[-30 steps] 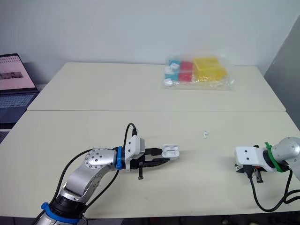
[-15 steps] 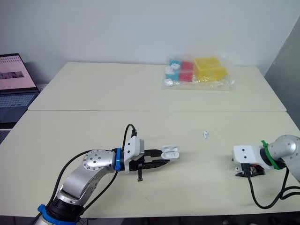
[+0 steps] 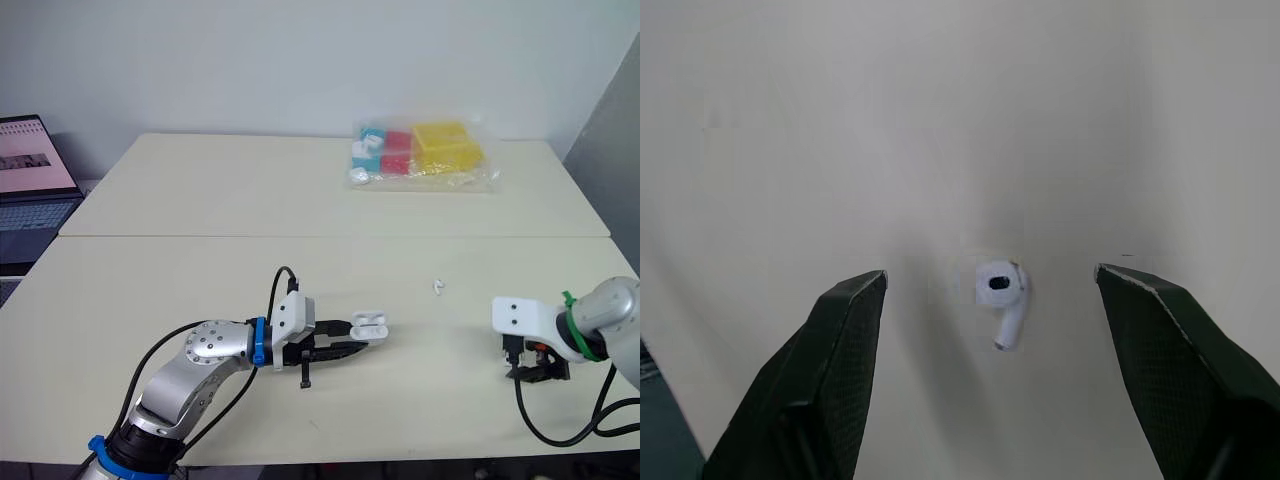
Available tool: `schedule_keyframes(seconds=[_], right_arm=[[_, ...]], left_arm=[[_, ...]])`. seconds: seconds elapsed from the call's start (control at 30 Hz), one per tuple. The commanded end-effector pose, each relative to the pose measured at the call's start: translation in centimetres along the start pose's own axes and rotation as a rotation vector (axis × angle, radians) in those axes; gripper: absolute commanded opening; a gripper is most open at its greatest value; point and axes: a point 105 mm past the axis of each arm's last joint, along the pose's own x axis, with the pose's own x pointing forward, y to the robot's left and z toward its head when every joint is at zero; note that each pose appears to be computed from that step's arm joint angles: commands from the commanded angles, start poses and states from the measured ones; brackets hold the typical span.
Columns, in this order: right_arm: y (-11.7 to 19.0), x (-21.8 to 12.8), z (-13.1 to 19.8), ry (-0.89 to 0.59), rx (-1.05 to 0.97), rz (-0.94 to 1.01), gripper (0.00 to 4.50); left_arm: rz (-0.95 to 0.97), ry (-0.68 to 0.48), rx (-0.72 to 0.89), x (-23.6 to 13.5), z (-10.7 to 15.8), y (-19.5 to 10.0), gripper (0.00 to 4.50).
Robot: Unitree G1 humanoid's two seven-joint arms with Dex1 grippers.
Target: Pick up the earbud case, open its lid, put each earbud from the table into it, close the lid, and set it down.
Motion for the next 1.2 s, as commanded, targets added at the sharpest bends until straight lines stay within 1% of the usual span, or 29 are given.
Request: schedule_keyframes(seconds=[0.03, 0.33, 0.4, 0.47, 0.6, 0.63, 0.67, 0.8, 0.93, 1.0, 1.03, 1.1, 1.17, 1.2], right_arm=[[-0.9, 0.2, -0.2, 0.03, -0.011, -0.032, 3.47], [-1.1, 0.8, -0.7, 0.043, 0.015, -0.005, 3.47], [-1.0, 0.9, -0.7, 0.041, 0.016, -0.001, 3.11], [-0.9, 1.0, -0.6, 0.038, 0.019, 0.003, 2.6], [-0.8, 1.2, -0.5, 0.036, 0.022, 0.01, 1.13], [-0.8, 1.2, -0.5, 0.035, 0.022, 0.013, 0.69], [-0.7, 1.3, -0.5, 0.035, 0.023, 0.015, 0.43], [-0.7, 1.0, -0.4, 0.025, 0.021, 0.018, 0.42], [-1.0, 0.0, 0.1, -0.008, 0.012, -0.005, 0.42], [-1.2, -1.4, 1.2, -0.093, 0.006, -0.032, 0.42], [-1.1, -2.7, 2.5, -0.184, 0.003, -0.052, 0.42], [-0.9, -4.0, 3.8, -0.28, -0.002, -0.071, 0.42], [-0.4, -5.4, 6.5, -0.489, -0.002, -0.098, 0.42], [-0.1, -6.4, 8.2, -0.622, -0.011, -0.123, 0.42]], left_arm=[[-0.007, -0.032, 0.046, 0.3, 1.1, -0.2, 0.8], [-0.004, -0.032, 0.048, 0.5, 0.9, -0.5, 0.8], [-0.004, -0.032, 0.047, 0.5, 0.8, -0.6, 0.8], [-0.003, -0.032, 0.049, 0.5, 0.8, -0.6, 0.8], [-0.001, -0.034, 0.051, 0.5, 0.8, -0.5, 0.8], [-0.001, -0.035, 0.052, 0.5, 0.8, -0.5, 0.8], [-0.001, -0.035, 0.052, 0.5, 0.8, -0.5, 0.8], [-0.001, -0.032, 0.052, 0.5, 0.6, -0.4, 0.8], [0.004, -0.035, 0.052, 0.5, 0.6, -0.2, 0.8], [0.028, -0.05, 0.041, 0.4, 0.8, 0.3, 0.8], [0.046, -0.065, 0.035, 0.4, 0.9, 0.7, 0.8], [0.064, -0.08, 0.028, 0.4, 1.1, 1.1, 0.8], [0.087, -0.111, 0.019, 0.6, 1.6, 1.6, 0.8], [0.098, -0.126, 0.015, 0.7, 1.9, 1.9, 0.8]])
